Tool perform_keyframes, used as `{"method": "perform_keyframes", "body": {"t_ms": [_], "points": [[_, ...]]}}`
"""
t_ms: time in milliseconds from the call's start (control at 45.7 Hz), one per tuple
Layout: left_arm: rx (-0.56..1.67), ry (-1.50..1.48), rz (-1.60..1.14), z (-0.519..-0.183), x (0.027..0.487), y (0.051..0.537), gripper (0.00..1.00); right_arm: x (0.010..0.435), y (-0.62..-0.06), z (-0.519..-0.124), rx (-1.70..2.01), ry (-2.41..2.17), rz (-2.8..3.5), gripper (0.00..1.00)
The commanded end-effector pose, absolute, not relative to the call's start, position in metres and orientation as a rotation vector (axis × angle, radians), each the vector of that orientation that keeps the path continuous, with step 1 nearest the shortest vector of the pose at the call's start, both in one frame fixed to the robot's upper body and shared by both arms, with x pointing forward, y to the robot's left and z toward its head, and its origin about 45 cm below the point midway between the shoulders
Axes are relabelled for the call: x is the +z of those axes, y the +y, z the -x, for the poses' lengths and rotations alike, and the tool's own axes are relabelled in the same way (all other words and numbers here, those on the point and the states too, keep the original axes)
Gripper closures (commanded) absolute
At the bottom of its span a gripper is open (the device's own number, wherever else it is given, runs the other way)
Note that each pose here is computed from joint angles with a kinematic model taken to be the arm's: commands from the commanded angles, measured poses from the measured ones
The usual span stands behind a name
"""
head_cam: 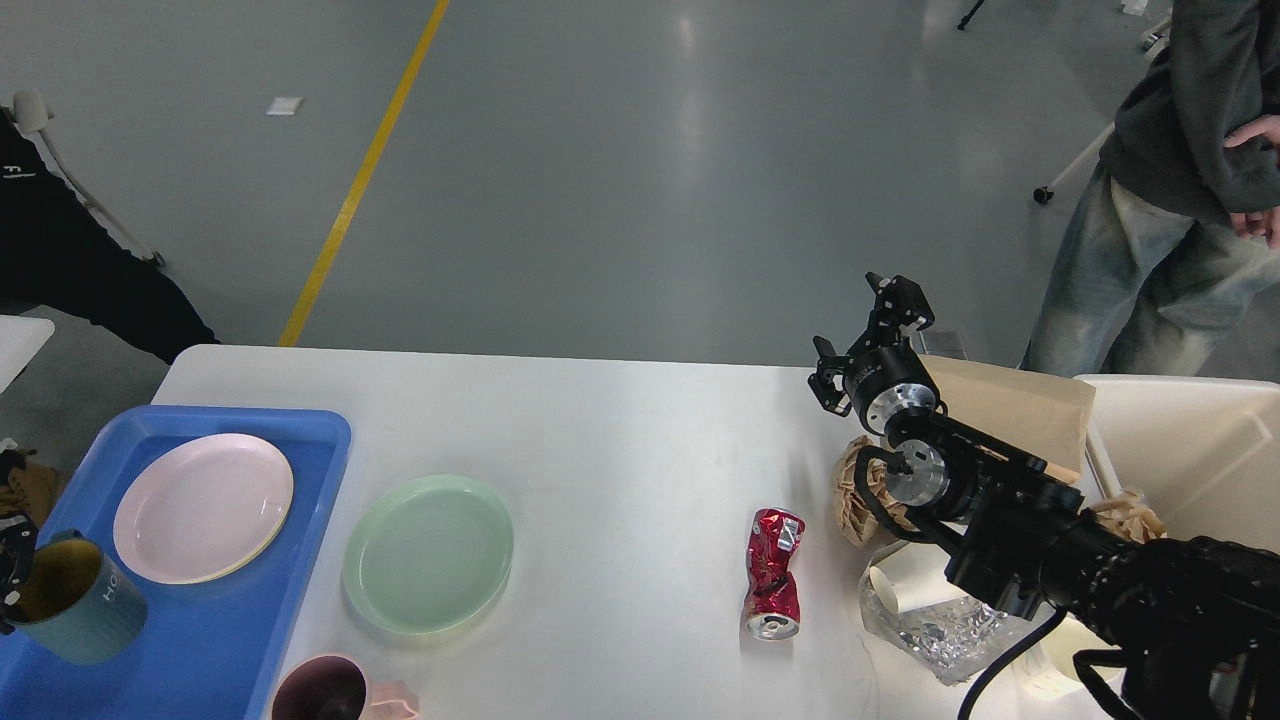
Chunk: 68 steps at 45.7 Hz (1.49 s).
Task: Tidy desktop
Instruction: 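Carry the blue mug to the blue tray and release it, then raise the left gripper and move it back over the tray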
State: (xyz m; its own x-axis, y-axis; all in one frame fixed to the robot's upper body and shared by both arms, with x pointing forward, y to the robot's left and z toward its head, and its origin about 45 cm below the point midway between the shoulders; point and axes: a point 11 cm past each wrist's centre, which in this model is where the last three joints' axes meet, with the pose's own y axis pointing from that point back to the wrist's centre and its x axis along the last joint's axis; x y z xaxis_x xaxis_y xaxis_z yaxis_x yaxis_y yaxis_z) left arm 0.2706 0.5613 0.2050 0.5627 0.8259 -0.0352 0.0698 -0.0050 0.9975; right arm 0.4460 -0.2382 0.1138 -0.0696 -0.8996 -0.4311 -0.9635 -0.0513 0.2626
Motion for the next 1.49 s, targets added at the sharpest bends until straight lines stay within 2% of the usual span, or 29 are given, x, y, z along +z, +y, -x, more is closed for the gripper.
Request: {"method": "perform_keyframes", "body": {"t_ms": [0,329,854,920,1029,1161,1227,1467], "points": [[0.713,0.829,-1.475,-0.264,0.201,0.565,0.98,0.114,-0.238,-0.446,0.767,2.072,2.052,0.0],[0.696,0.902,-1.5,-0.236,0.185,0.575,0.95,0.114,-0.238,-0.446,0.767,2.072,2.052,0.0],[0.78,0.863,-1.499,-0.247,0.192,0.584,0.9,0.114,-0.238,-0.446,0.767,2.072,2.052,0.0],[0.794,0.857,-1.503,-0.248,0.192,0.585,0.81,0.114,-0.238,-0.446,0.767,2.072,2.052,0.0],[0.794,0.851,-1.496,-0.251,0.191,0.582,0.52,0.114,-0.238,-0.446,0.767,2.072,2.052,0.0],[0.772,0.861,-1.507,-0.247,0.188,0.58,0.33,0.114,-0.238,-0.446,0.767,2.072,2.052,0.0],[0.773,0.859,-1.53,-0.247,0.192,0.584,0.21,0.114,-0.238,-0.446,0.766,2.072,2.054,0.0],[0.722,0.737,-1.611,-0.287,0.243,0.572,0.08,0.114,-0.238,-0.446,0.767,2.072,2.052,0.0]]}}
